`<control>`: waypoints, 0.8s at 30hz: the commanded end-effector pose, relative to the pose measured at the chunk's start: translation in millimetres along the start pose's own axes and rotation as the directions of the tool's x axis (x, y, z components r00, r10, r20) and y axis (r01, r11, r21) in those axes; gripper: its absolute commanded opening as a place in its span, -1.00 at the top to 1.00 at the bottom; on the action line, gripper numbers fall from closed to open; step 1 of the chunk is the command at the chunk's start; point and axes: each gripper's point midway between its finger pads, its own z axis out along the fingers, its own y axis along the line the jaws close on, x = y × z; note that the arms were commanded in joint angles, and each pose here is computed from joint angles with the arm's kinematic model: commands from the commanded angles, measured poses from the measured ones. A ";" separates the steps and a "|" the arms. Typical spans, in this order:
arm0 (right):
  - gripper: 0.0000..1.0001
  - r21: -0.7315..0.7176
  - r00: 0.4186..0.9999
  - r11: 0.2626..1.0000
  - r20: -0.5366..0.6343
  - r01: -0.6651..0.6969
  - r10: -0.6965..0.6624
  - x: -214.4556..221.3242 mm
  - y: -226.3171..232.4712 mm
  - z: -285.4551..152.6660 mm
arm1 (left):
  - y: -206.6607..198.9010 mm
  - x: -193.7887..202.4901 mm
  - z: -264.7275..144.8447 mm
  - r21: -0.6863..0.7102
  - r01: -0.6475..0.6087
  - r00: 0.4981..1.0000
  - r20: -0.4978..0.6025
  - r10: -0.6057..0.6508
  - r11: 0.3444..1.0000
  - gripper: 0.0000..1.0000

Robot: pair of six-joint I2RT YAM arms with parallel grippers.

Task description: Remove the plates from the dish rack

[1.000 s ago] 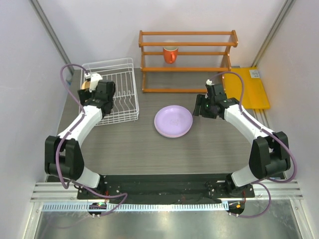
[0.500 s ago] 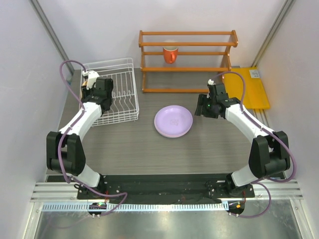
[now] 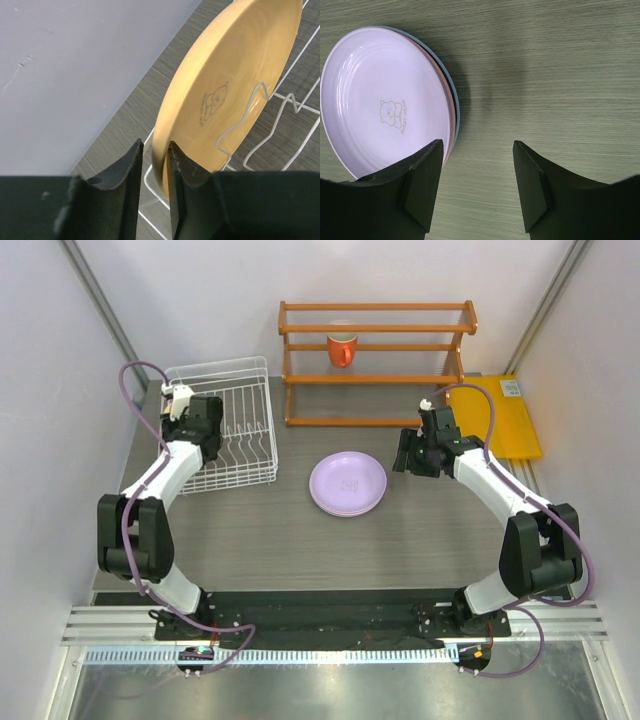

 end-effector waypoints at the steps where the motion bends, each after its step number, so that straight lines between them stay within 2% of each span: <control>1: -0.27 -0.007 1.000 1.000 0.003 0.013 -0.013 -0.8 -1.4 -3.1 | -0.8 -17.3 4.1 -0.011 0.060 0.998 0.025 -0.060 0.998 0.59; 2: -0.27 -0.007 1.000 1.000 0.003 0.015 -0.015 -0.8 -1.5 -3.1 | -1.3 -17.6 4.2 -0.010 0.062 0.998 0.024 -0.061 0.998 0.81; 5: -0.27 -0.005 1.000 1.000 -0.001 0.011 -0.011 0.4 -2.8 -2.3 | 2.3 -20.8 3.0 -0.022 0.058 0.998 0.025 -0.057 0.998 1.00; 9: -0.27 -0.008 1.000 1.000 -0.008 0.009 -0.009 1.7 -2.9 -0.7 | 16.7 -34.5 -1.0 -0.077 0.047 0.998 0.052 -0.043 0.996 1.00; 16: -0.26 -0.019 1.000 1.000 -0.007 0.009 -0.009 0.7 -0.2 0.2 | 48.7 -52.1 -10.2 -0.261 0.004 0.995 0.099 0.023 0.965 1.00; 24: -0.27 -0.016 1.000 1.000 0.000 0.014 -0.014 -0.3 -1.4 -2.3 | 53.5 -53.1 -17.0 -0.335 -0.018 0.992 0.108 0.058 0.942 1.00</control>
